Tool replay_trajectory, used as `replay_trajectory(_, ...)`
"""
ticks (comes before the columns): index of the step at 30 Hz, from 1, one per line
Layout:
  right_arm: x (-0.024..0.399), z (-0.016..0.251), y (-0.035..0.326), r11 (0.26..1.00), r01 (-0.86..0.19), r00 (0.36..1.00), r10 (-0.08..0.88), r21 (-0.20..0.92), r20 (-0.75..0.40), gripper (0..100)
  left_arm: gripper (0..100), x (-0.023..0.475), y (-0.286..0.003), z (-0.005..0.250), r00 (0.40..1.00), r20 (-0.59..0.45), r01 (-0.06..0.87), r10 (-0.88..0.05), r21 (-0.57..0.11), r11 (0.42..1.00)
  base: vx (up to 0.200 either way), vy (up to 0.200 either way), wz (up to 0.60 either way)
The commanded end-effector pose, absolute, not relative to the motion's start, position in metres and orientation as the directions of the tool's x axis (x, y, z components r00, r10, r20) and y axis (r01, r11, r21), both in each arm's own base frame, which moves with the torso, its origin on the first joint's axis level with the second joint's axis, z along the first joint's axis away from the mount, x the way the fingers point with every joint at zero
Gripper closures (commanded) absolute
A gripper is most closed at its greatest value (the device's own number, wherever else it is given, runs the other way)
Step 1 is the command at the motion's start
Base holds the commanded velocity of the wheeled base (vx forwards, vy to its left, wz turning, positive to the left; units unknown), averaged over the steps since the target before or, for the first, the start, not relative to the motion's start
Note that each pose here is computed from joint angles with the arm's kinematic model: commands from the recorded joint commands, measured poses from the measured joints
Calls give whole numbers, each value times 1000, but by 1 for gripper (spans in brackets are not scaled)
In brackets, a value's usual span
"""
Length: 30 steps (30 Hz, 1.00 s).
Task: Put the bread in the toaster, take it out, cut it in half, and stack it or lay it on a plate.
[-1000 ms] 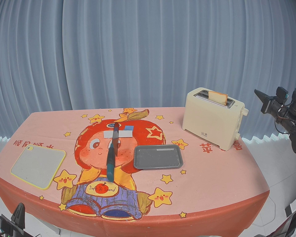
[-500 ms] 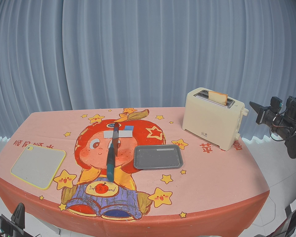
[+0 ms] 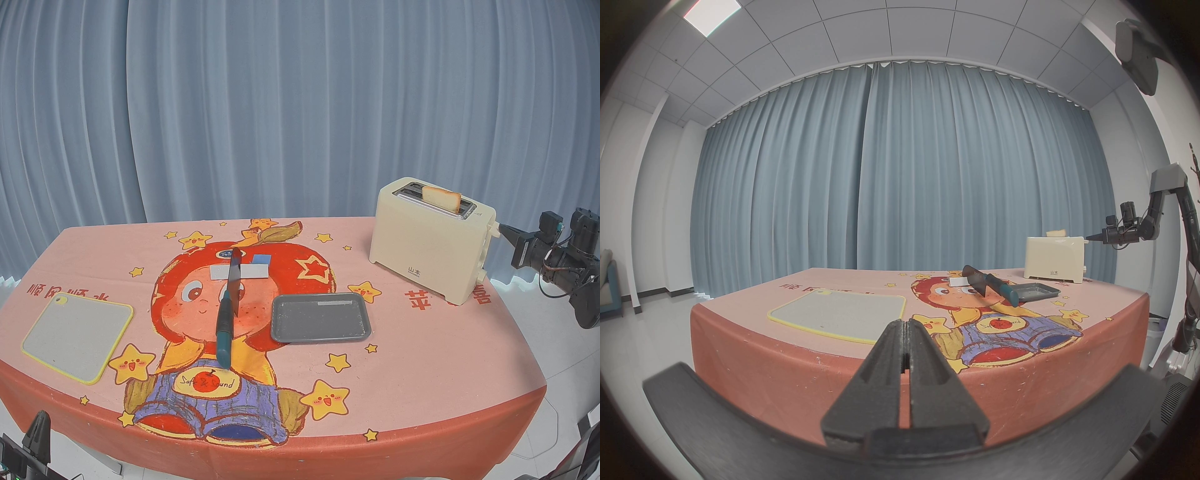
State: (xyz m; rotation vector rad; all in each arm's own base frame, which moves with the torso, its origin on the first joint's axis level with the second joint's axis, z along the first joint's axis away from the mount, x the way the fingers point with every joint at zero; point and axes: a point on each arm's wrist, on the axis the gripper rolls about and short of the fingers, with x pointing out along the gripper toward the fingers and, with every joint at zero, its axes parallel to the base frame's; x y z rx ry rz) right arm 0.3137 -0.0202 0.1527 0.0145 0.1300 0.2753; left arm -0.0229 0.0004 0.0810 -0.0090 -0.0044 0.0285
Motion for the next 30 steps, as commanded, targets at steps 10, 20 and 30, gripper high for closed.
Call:
replay_trajectory(10,315,142,-19,961,-274,948,275,31,-161,100,100,-23,0,76,1000,3,-29,29,-9,1000,0,0,0)
replay_trajectory(20,314,138,-20,962,-271,946,273,35,-177,100,100,-23,0,76,1000,3,-29,29,-9,1000,0,0,0)
replay_trajectory(30,314,129,-20,962,-271,941,270,26,-204,100,100,-23,0,76,1000,3,-29,29,-9,1000,0,0,0)
